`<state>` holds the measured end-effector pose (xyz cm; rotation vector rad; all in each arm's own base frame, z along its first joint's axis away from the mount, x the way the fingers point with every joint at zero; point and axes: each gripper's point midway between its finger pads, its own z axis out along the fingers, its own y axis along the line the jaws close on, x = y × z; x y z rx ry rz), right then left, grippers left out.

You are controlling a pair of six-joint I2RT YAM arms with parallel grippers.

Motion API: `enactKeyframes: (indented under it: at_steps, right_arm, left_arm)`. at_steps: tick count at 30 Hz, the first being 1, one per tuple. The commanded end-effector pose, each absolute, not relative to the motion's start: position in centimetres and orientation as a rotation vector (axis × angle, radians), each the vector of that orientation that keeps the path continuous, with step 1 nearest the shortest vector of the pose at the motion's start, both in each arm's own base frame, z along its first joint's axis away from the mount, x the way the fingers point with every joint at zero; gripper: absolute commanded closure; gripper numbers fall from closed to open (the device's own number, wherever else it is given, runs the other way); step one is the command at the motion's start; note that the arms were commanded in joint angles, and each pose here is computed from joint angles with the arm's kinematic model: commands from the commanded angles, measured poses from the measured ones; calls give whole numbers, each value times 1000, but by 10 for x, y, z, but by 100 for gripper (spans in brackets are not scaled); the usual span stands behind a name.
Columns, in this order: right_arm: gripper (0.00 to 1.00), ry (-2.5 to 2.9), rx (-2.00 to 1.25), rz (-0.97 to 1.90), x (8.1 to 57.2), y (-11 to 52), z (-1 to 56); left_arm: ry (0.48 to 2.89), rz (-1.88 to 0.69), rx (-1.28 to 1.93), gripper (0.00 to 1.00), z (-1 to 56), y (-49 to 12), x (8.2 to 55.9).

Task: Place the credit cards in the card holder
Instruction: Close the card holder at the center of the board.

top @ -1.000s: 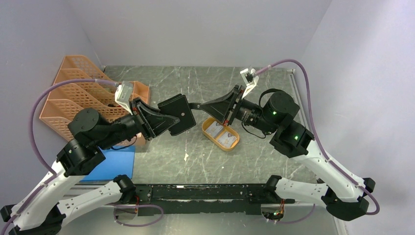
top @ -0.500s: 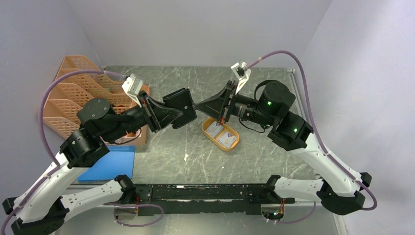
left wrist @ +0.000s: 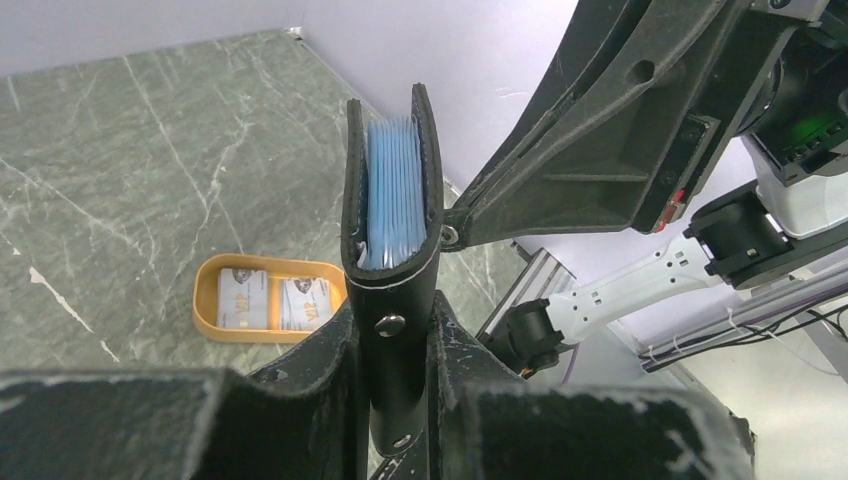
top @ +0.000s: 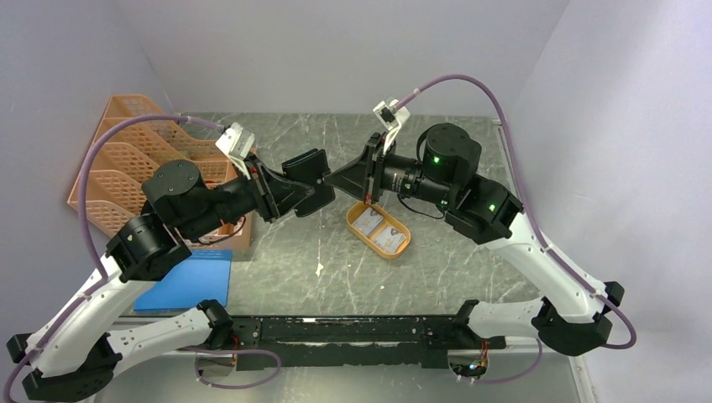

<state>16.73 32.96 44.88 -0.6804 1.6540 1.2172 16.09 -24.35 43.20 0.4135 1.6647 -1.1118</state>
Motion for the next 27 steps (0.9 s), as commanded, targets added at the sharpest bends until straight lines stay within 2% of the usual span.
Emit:
enactKeyframes:
  at_steps: [1,27]
  right_arm:
    - [100,1700,-714,1186,168,332,438]
    - [100,1789,-794,1087,176,344,414]
  left_arm:
    - [1566,-1128,413,95,462,-239,158]
    - [1563,-1103,412,95,462,-238,162]
